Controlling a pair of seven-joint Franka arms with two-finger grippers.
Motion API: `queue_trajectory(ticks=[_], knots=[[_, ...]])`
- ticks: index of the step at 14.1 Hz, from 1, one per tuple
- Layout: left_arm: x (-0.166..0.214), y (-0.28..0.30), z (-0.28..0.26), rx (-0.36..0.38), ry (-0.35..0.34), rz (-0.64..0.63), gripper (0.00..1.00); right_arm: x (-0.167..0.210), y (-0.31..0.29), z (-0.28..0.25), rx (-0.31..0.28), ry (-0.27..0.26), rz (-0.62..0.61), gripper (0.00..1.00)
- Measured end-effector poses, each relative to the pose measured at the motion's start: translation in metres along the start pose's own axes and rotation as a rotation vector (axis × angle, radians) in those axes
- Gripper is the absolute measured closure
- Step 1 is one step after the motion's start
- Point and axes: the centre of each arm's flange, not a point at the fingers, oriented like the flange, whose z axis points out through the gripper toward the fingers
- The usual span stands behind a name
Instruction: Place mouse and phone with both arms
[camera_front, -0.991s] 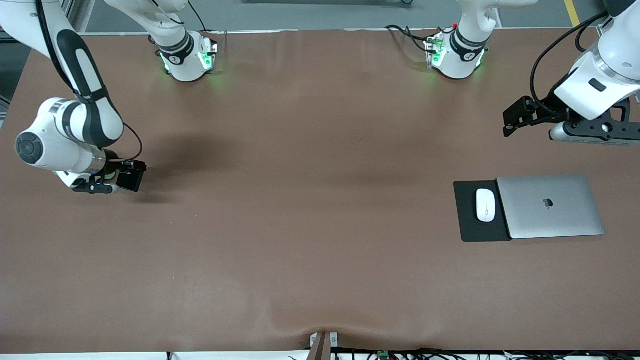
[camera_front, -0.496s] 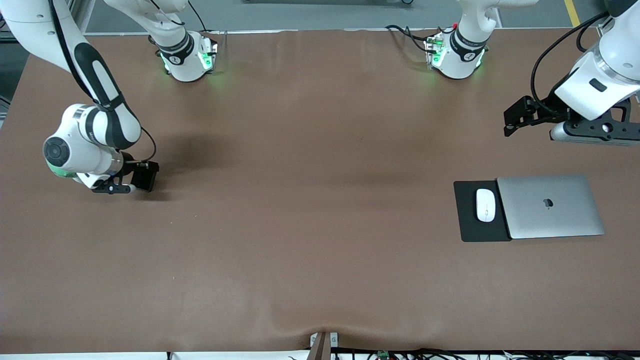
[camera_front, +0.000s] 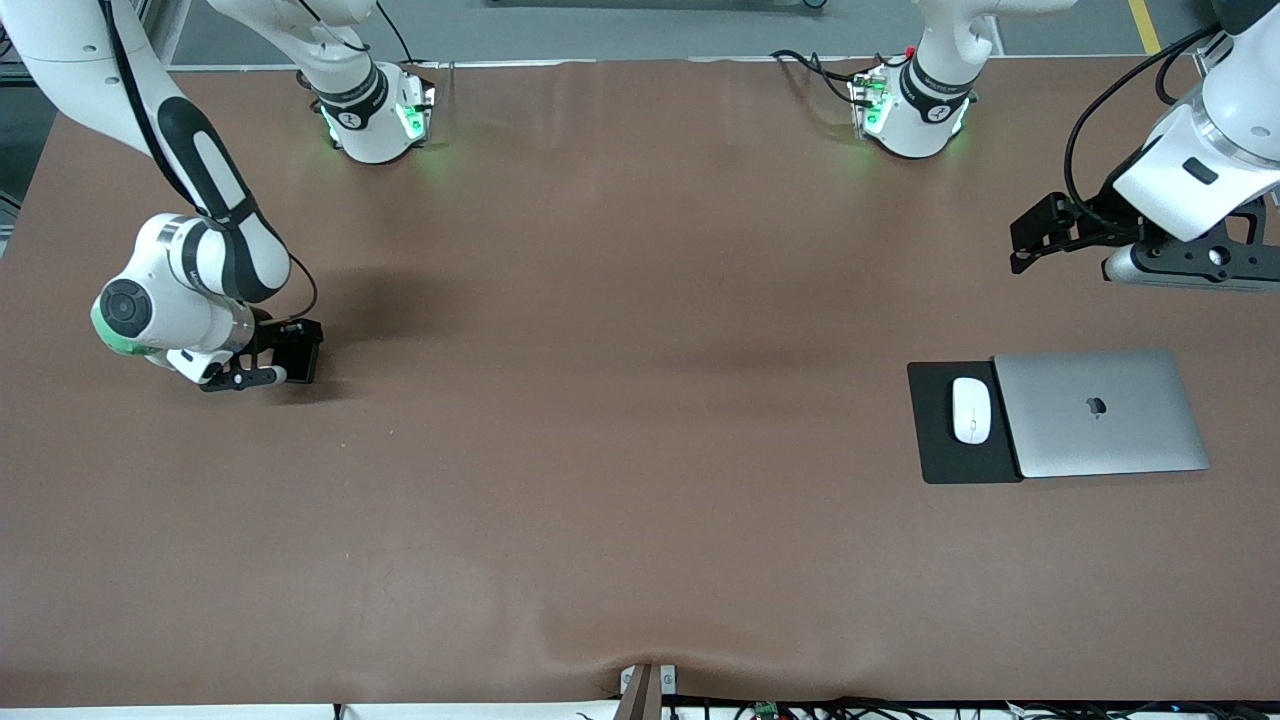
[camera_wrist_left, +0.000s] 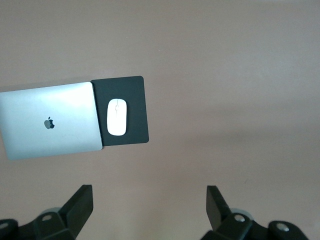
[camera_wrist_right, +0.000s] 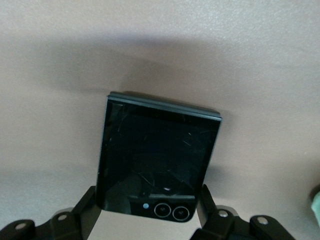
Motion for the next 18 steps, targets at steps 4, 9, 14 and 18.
queue_trajectory(ticks=[4,9,14,18], knots=[[0.000,-0.001,0.000,0.000,0.000,0.011,0.00,0.000,0.001,0.001,0.000,-0.001,0.011,0.03],[0.000,-0.003,0.000,0.000,0.000,0.020,0.00,0.021,-0.031,-0.050,0.000,-0.031,0.093,0.00],[0.000,-0.003,0.000,0.000,0.000,0.020,0.00,0.043,-0.067,-0.218,-0.014,0.039,0.119,0.00],[0.000,-0.003,0.000,-0.001,0.000,0.020,0.00,0.037,-0.067,-0.325,-0.027,0.070,0.118,0.00]])
